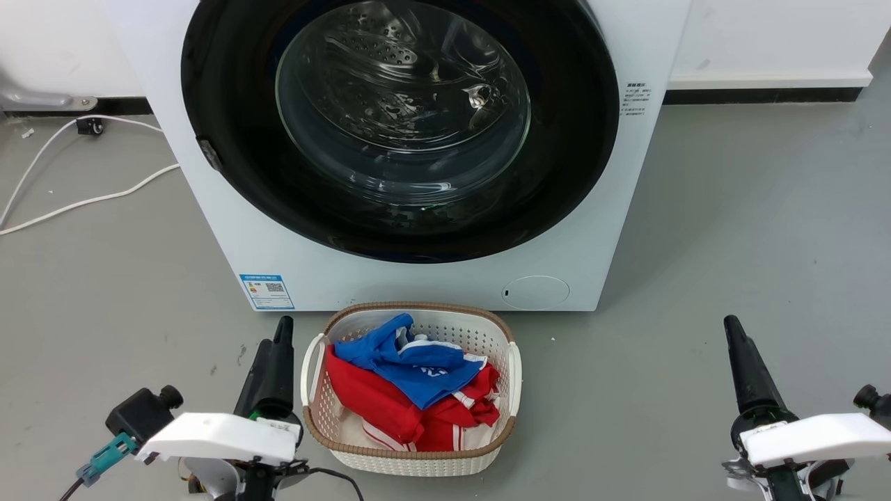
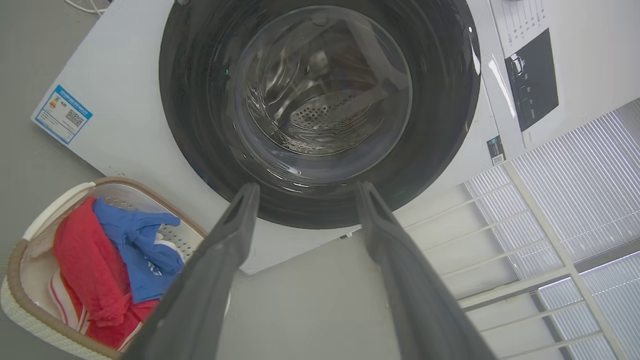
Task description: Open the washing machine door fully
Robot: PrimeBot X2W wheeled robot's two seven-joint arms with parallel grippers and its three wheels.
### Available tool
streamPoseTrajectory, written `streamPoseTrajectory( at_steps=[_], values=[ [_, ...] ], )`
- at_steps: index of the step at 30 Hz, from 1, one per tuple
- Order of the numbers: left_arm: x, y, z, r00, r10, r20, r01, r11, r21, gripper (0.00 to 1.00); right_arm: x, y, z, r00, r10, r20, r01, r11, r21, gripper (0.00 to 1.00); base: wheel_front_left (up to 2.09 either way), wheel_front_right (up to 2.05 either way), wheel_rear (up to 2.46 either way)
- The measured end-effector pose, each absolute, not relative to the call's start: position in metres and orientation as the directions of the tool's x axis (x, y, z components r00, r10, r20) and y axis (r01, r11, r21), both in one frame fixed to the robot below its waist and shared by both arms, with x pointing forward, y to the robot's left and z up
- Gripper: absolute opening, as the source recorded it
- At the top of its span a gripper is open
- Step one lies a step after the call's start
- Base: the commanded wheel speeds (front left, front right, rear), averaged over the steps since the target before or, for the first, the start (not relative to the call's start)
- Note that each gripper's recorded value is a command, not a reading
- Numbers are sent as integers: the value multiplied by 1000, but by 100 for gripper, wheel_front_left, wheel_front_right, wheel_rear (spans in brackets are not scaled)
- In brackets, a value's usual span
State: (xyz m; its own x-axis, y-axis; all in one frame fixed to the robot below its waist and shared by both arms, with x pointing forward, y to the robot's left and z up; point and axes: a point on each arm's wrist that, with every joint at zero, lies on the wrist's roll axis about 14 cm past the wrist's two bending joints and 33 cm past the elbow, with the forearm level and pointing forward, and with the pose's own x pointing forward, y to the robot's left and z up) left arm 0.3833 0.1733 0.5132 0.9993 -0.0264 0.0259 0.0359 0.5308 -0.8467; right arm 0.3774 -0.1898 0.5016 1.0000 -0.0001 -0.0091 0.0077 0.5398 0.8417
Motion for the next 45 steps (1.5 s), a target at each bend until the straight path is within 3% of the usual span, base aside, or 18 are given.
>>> streamPoseTrajectory(
  at_steps=[10,20,45],
  values=[
    [382,165,510,999,-50,14,46,719,-693,100,378,-186,508,1000,29,7,-26,732,681,100,0,0,0],
    [384,159,516,996,-81,31,86,863,-498,100,375,-179,511,998,68,1,-58,846,531,100,0,0,0],
    [385,148,512,990,-133,36,137,973,-187,100,370,-172,514,994,109,-17,-102,966,238,100,0,0,0]
  ],
)
